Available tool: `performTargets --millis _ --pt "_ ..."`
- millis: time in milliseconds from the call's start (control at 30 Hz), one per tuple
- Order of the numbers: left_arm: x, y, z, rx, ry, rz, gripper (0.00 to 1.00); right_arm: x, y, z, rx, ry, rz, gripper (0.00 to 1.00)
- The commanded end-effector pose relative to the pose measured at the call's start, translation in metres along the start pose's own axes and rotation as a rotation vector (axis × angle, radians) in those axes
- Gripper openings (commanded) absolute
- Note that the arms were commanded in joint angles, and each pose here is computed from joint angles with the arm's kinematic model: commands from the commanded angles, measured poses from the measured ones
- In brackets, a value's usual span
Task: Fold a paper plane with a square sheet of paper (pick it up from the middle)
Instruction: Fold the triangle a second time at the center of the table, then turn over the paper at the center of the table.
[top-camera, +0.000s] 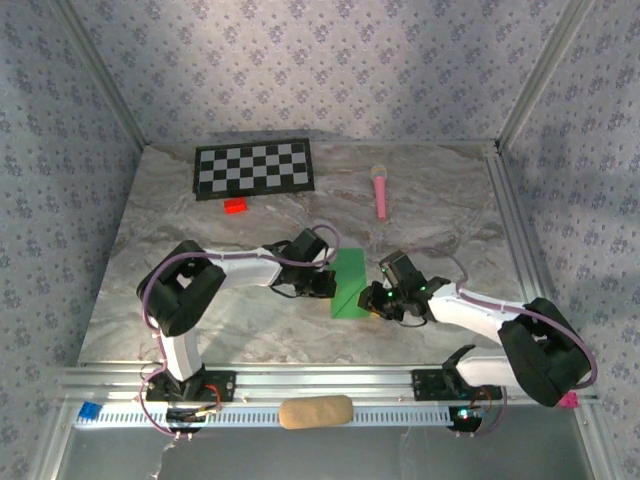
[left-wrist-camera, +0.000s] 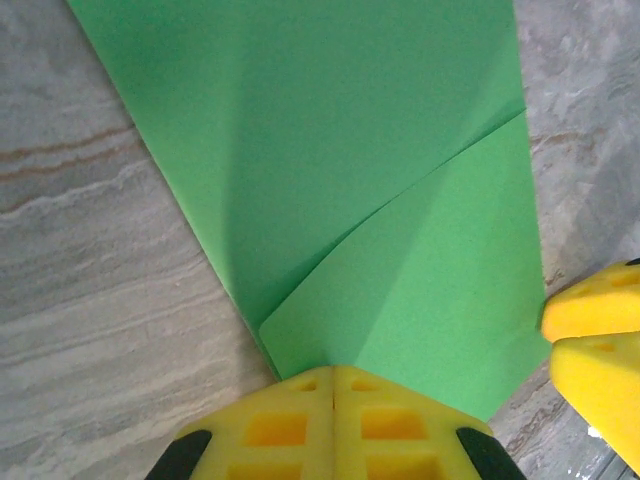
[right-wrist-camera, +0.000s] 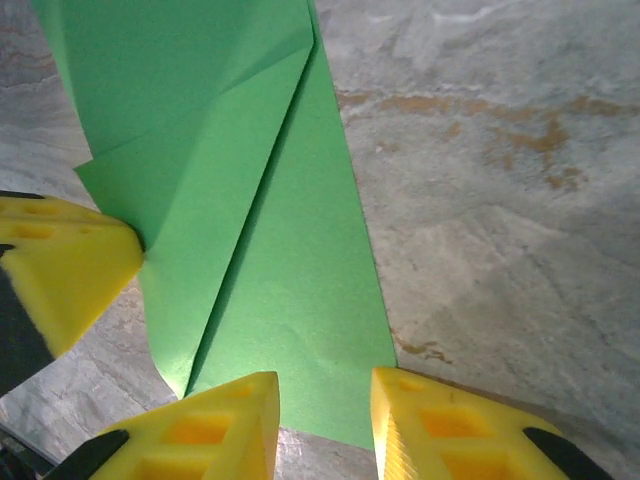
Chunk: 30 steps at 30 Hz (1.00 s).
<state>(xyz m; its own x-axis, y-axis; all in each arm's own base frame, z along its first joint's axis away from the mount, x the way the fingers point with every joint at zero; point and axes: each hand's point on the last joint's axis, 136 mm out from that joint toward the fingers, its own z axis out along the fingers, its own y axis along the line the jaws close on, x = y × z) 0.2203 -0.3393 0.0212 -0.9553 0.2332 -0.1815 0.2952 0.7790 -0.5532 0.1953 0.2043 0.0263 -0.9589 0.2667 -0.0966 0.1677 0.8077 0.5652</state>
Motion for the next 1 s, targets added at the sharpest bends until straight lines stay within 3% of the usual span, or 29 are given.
performTargets --millis 0,433,767,967 --pt "0.011 0.006 0.002 -0.020 0.038 0.001 0.03 -0.002 -0.005 -0.001 0.050 -0.009 0.024 0.31" --pt "0.012 0.004 0.006 -0.024 0.041 -0.001 0.03 0.003 -0.005 0.006 0.055 0.010 0.043 0.33" --pt "0.014 0.006 0.006 -0.038 0.043 0.000 0.03 -0.023 0.032 0.007 -0.101 -0.062 -0.007 0.44" --pt "0.015 0.006 0.007 -0.044 0.047 0.000 0.03 -0.037 0.042 0.005 -0.139 -0.065 -0.037 0.45"
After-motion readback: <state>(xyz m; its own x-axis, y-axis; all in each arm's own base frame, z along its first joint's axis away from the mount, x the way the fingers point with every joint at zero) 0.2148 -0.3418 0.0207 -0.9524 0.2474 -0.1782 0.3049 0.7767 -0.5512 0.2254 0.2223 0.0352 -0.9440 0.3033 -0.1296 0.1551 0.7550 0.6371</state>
